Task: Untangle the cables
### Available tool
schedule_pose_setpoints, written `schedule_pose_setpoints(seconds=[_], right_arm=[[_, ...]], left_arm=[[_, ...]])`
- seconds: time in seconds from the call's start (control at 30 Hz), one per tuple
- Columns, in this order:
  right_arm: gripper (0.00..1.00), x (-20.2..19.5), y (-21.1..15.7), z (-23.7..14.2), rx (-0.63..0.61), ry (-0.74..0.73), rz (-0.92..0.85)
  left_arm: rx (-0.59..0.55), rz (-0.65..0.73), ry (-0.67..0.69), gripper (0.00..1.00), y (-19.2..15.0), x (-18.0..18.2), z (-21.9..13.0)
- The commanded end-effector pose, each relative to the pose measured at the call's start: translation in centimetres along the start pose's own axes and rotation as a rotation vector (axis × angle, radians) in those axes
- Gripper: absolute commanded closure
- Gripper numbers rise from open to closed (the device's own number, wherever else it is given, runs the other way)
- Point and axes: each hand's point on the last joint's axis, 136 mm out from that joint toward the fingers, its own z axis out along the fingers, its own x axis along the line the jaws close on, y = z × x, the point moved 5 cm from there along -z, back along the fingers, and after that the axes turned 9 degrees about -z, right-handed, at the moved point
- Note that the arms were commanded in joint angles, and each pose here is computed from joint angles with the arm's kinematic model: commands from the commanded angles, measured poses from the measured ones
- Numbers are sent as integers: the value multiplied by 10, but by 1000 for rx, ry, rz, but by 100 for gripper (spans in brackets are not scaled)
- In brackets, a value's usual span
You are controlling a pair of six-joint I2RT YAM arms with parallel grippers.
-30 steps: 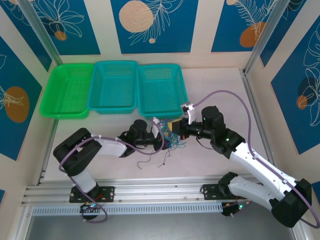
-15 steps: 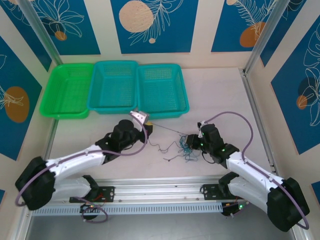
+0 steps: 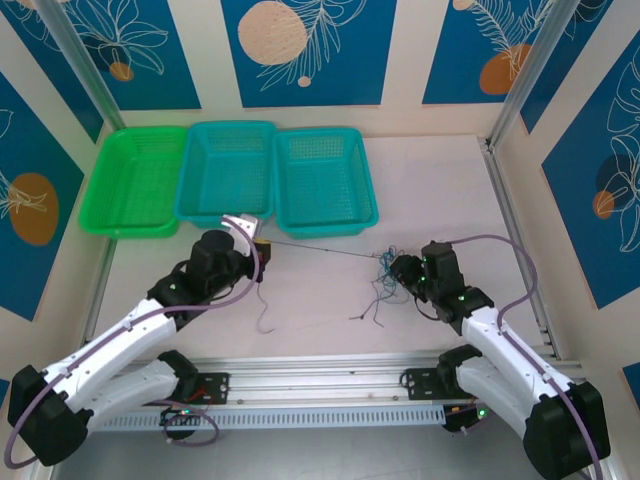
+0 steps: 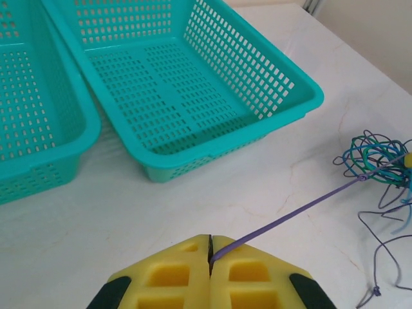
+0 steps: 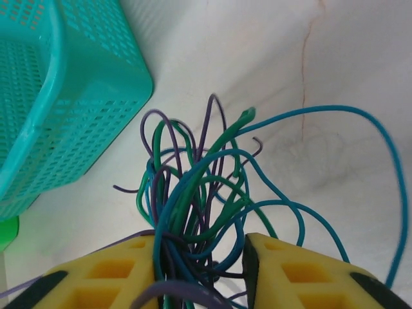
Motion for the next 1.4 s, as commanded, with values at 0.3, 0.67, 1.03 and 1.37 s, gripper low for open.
schedule_pose_setpoints(seconds=[0.3, 0.67, 1.03, 1.37], right_arm=[[0, 83, -35, -19, 199, 376, -529], [7, 65, -32, 35, 118, -142, -602], [66, 20, -23, 80, 173, -371, -358], [65, -58, 33, 9, -49, -324, -3]], left_arm=[[44, -134, 28, 100, -31, 25, 31], [24, -125, 83, 100, -33, 33, 19], [-114, -133, 407, 100, -16, 76, -38], [-119, -326, 561, 100, -35, 123, -69]])
